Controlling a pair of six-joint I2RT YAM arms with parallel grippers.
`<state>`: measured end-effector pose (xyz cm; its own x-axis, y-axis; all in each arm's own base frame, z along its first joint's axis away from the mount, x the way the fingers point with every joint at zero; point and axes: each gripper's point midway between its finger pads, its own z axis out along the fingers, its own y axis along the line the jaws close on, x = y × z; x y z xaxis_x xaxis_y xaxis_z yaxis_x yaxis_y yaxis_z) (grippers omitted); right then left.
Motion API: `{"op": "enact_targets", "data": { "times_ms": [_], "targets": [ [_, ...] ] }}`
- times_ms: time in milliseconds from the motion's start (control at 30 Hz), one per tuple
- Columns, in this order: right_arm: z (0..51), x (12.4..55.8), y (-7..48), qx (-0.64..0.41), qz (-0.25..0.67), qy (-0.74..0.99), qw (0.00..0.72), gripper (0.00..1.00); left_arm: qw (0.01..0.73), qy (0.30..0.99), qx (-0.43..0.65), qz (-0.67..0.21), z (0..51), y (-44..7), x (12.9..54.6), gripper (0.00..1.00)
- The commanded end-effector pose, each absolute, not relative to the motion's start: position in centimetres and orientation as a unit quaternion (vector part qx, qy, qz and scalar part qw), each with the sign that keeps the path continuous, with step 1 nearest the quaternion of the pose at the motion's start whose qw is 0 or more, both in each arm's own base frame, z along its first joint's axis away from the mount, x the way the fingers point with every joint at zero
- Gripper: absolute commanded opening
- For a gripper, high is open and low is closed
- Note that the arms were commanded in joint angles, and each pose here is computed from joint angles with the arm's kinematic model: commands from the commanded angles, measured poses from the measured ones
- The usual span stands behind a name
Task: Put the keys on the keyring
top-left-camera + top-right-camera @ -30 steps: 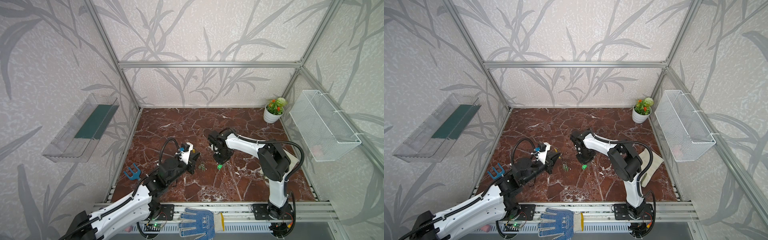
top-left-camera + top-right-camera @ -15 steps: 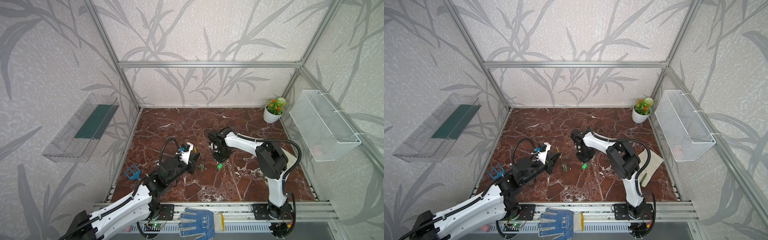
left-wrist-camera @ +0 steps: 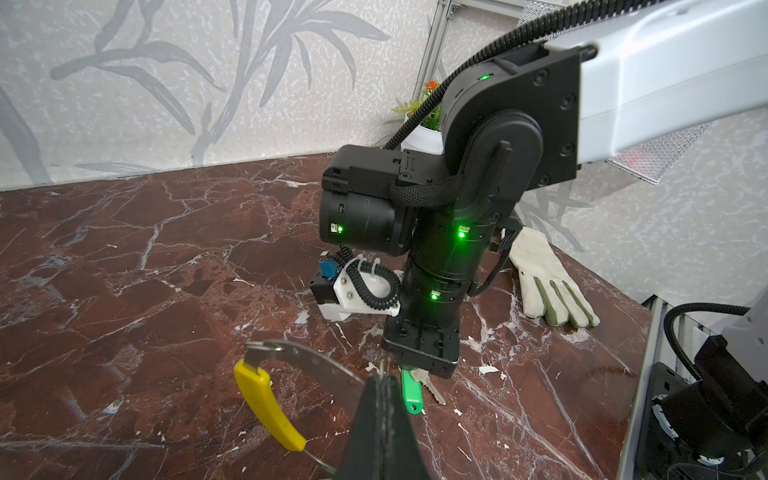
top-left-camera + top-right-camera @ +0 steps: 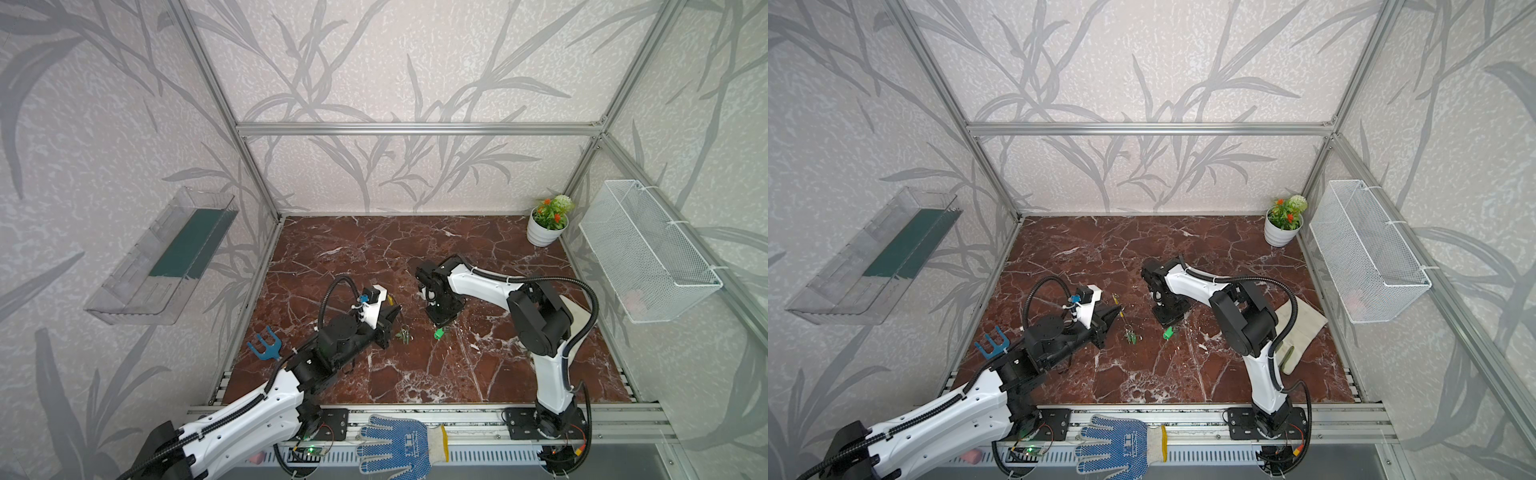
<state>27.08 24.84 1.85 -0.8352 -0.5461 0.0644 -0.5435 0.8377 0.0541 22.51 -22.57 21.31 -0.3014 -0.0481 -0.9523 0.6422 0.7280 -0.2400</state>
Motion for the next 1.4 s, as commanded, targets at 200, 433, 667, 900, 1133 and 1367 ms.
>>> {"op": "enact_targets", "data": {
  "times_ms": [200, 433, 667, 900, 1133, 1367],
  "targets": [
    [2.4, 27.2, 25.0, 0.269, -0.038, -0.962, 0.007, 0.00, 0.574, 0.726, 0.203, -0.320, 23.3, -23.0, 22.5, 0.00],
    [3.0, 27.4, 25.0, 0.249, -0.068, -0.964, -0.064, 0.00, 0.574, 0.725, 0.203, -0.321, 23.3, -23.1, 22.6, 0.00],
    [2.9, 27.7, 24.6, 0.216, -0.101, -0.958, -0.157, 0.00, 0.574, 0.725, 0.203, -0.324, 23.3, -23.1, 22.6, 0.00],
    [4.2, 27.9, 24.2, 0.186, -0.128, -0.929, -0.292, 0.00, 0.573, 0.726, 0.202, -0.323, 23.2, -23.2, 22.6, 0.00],
    [3.9, 27.1, 23.5, 0.169, -0.155, -0.893, -0.387, 0.00, 0.573, 0.727, 0.201, -0.320, 23.0, -23.1, 22.7, 0.00],
    [3.7, 26.8, 23.6, 0.164, -0.177, -0.874, -0.422, 0.08, 0.571, 0.728, 0.202, -0.320, 22.9, -23.2, 22.8, 0.00]
  ]
}}
